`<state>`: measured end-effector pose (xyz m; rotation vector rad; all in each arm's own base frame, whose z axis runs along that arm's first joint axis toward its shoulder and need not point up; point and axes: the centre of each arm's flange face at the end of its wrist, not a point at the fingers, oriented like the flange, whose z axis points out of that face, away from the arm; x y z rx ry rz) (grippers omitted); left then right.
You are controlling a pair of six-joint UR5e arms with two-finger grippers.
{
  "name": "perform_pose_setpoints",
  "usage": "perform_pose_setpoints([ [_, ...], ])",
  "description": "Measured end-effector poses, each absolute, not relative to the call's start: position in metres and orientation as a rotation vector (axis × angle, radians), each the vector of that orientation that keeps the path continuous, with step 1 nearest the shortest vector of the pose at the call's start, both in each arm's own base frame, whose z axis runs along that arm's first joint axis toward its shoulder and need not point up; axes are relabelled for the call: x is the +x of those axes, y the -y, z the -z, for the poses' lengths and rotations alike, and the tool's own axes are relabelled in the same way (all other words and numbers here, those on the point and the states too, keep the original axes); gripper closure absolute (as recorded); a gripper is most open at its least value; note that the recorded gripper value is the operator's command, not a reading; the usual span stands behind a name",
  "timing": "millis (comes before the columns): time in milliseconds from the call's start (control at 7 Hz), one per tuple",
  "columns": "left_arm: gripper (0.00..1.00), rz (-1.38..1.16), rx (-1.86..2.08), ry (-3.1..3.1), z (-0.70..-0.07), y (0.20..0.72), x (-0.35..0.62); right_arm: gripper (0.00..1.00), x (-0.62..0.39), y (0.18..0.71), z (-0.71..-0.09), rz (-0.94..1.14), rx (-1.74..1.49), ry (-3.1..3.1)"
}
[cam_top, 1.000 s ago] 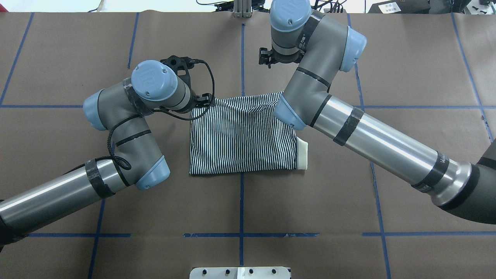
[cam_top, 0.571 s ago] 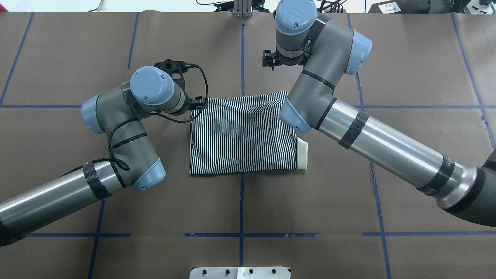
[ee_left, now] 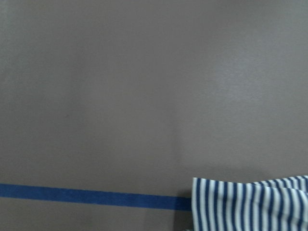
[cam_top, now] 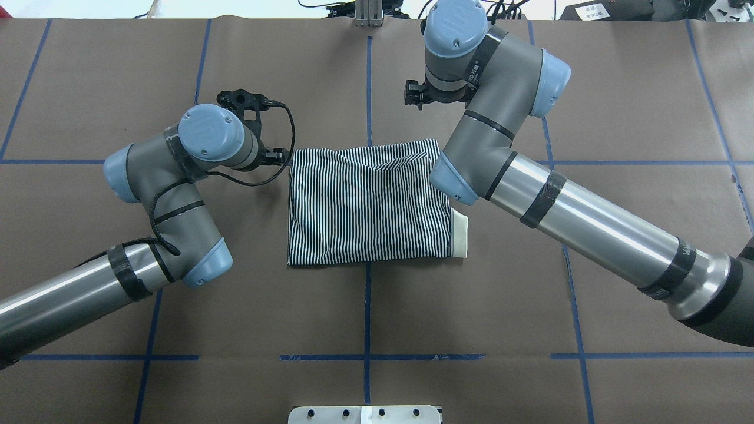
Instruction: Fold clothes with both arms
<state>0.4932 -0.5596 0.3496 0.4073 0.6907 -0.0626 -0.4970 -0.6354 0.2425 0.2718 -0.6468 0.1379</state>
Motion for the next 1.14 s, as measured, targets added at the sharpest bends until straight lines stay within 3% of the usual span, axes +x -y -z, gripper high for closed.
perform_pose_setpoints([
  [429, 0.0, -0.06, 0.496, -0.687, -0.352, 0.589, 0.391, 0.0, -0.468, 0.634, -0.25, -0.114, 0.253, 0.685],
  [857, 0.0, -0.213, 0.546, -0.685, -0.371, 0.579, 0.249, 0.0, -0.311, 0.597, -0.308, 0.049, 0.247, 0.692],
  [1143, 0.0, -0.371, 0.554, -0.539, -0.402, 0.592, 0.107, 0.0, -0.17, 0.569, -0.396, 0.202, 0.206, 0.687],
])
